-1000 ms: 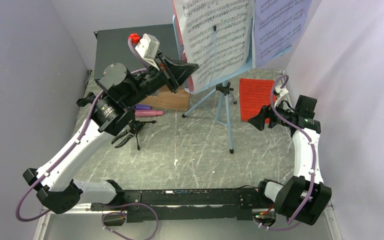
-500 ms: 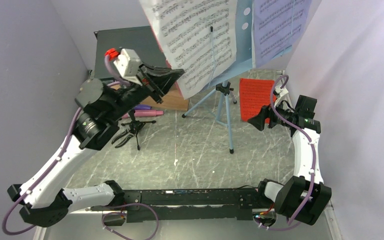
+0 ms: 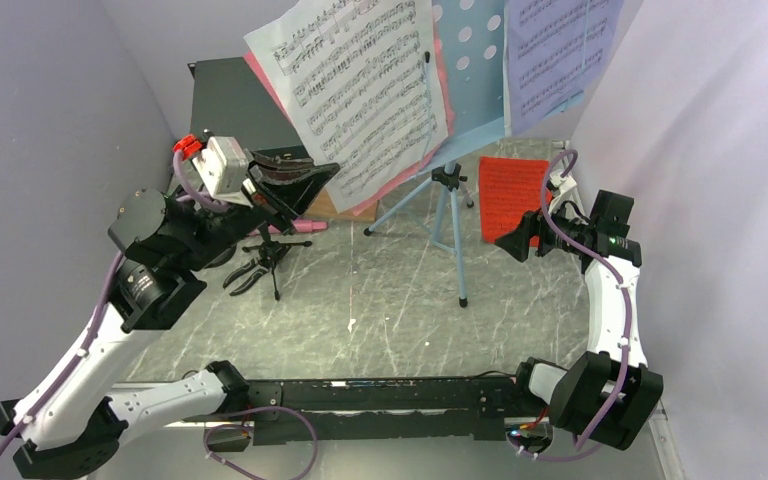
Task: Pack up the instrument practice props
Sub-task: Pick up the sheet music from the music stand.
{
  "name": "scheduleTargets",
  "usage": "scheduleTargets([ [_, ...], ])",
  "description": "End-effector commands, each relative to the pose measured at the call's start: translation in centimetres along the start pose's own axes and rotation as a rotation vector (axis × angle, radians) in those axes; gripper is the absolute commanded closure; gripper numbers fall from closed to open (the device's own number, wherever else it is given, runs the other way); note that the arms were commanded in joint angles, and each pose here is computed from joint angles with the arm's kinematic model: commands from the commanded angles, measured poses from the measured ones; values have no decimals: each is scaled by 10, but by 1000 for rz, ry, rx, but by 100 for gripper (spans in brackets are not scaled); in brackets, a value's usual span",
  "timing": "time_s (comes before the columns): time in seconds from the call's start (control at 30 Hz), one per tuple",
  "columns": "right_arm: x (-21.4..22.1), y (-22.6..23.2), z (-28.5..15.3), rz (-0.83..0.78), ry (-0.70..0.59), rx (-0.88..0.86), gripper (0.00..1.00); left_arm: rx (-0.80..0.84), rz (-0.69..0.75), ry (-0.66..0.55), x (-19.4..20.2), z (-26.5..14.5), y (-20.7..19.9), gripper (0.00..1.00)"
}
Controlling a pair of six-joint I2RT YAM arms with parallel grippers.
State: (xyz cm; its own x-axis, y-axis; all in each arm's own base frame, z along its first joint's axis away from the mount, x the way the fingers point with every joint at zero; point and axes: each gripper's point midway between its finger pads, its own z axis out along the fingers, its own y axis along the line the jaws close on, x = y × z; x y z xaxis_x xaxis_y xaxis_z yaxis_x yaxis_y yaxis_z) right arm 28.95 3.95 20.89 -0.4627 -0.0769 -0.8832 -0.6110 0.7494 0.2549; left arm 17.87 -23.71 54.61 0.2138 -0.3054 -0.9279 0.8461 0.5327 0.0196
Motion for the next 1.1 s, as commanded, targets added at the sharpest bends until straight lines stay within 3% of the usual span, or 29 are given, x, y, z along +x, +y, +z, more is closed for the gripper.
scheduleTargets([
  [0.0,-5,2,0,-33,-20,-23,17,14,44,-5,-5,-7,-3,100],
  [0.37,-4,1,0,-32,-15,-26,17,19,107,30,7,-3,1,100],
  [1.07,-3,2,1,-26,-12,-31,17,20,145,-81,-13,-27,-5,100],
])
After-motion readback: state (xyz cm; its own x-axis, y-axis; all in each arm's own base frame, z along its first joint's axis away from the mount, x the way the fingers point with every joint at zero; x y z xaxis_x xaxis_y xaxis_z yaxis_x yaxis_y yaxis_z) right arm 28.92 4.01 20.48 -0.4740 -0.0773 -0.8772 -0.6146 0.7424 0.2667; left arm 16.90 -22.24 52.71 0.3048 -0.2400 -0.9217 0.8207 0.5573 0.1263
